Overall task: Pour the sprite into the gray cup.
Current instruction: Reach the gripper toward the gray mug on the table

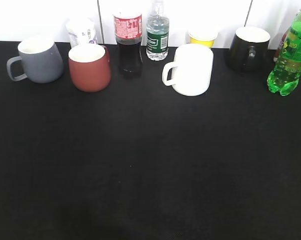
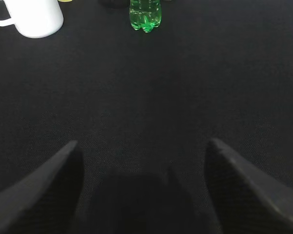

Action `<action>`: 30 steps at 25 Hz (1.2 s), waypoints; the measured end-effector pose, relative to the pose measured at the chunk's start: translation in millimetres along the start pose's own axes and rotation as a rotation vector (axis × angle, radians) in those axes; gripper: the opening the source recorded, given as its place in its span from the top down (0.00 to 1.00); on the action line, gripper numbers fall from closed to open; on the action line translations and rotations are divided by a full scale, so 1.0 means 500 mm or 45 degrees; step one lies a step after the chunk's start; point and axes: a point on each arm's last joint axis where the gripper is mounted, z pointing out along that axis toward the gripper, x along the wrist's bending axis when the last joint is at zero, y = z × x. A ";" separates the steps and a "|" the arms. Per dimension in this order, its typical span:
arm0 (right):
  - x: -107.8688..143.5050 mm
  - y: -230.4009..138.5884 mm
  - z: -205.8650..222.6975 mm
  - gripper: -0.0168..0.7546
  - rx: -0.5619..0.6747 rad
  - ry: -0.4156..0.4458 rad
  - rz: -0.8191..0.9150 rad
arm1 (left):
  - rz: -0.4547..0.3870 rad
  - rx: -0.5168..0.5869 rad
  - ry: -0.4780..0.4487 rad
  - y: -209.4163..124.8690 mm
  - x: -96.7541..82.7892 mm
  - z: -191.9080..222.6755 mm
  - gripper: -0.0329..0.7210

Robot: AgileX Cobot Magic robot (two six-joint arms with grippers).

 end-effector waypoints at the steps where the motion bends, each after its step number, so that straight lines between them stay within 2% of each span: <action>1: 0.000 0.000 0.000 0.22 0.000 0.000 0.000 | 0.000 0.000 0.000 0.000 0.000 0.000 0.25; 11: 0.000 0.000 0.000 0.22 0.000 0.000 0.000 | 0.000 -0.005 -0.001 0.001 0.000 0.000 0.25; 13: 0.000 0.000 0.000 0.22 0.000 0.000 0.000 | -0.001 -0.112 -0.016 0.020 -0.002 -0.009 0.25; 16: 0.000 0.000 0.000 0.22 0.000 0.000 0.000 | 0.036 -0.482 -0.044 0.066 -0.008 0.006 0.29; 19: 0.000 0.000 0.000 0.22 0.000 0.000 0.000 | 0.060 -0.583 -0.091 0.084 -0.021 0.102 0.38; 24: 0.000 0.000 0.000 0.22 0.000 0.000 0.000 | 0.095 -0.336 -0.113 0.100 -0.040 0.294 0.39; 27: 0.000 0.000 0.000 0.22 0.000 0.000 0.000 | 0.082 -0.328 -0.155 0.088 -0.050 0.417 0.39; 30: 0.000 0.000 0.000 0.22 0.000 0.000 0.000 | 0.020 -0.314 -0.063 0.042 -0.035 0.526 0.39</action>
